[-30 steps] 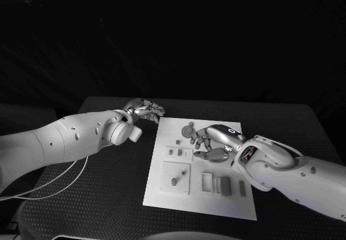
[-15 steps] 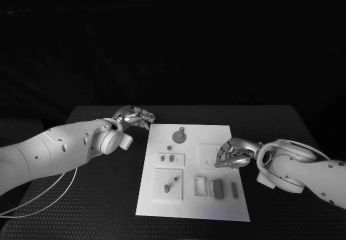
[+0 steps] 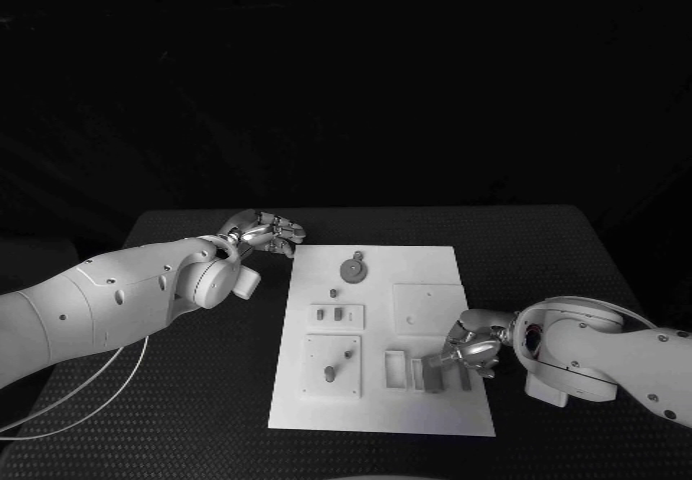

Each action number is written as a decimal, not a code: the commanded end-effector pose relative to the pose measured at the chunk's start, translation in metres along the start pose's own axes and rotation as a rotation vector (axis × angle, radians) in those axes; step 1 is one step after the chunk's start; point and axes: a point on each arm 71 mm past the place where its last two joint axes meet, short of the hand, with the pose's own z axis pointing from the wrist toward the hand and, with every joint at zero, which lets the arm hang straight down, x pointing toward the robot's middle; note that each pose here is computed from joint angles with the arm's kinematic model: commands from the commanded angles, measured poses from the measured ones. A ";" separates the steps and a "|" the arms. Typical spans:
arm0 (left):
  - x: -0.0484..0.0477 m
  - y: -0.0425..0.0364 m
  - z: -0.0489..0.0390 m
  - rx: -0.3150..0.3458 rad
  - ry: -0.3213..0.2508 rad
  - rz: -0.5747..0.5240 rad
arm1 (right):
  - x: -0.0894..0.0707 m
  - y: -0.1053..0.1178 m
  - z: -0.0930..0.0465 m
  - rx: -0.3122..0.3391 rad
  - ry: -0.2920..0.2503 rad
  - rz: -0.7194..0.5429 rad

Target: Assemble the parts on the task board

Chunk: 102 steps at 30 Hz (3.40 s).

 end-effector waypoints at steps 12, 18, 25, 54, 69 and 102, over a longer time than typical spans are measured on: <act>0.0032 -0.0018 -0.0009 0.009 0.019 -0.011 | 0.014 -0.005 0.005 0.083 0.063 -0.009; 0.0037 -0.0020 -0.0013 0.009 0.021 -0.012 | 0.015 -0.002 0.009 0.081 0.045 -0.014; 0.0032 -0.0019 -0.0015 0.008 0.020 -0.012 | 0.018 0.002 0.014 0.076 0.043 -0.012; 0.0016 -0.0014 -0.0024 0.006 0.014 -0.011 | 0.020 0.003 0.014 0.075 -0.011 0.043; 0.0021 -0.0015 -0.0022 0.005 0.015 -0.011 | 0.005 0.020 -0.001 0.027 -0.027 0.103; 0.0036 -0.0019 -0.0026 0.001 0.019 -0.013 | 0.021 0.053 0.028 0.006 0.092 0.063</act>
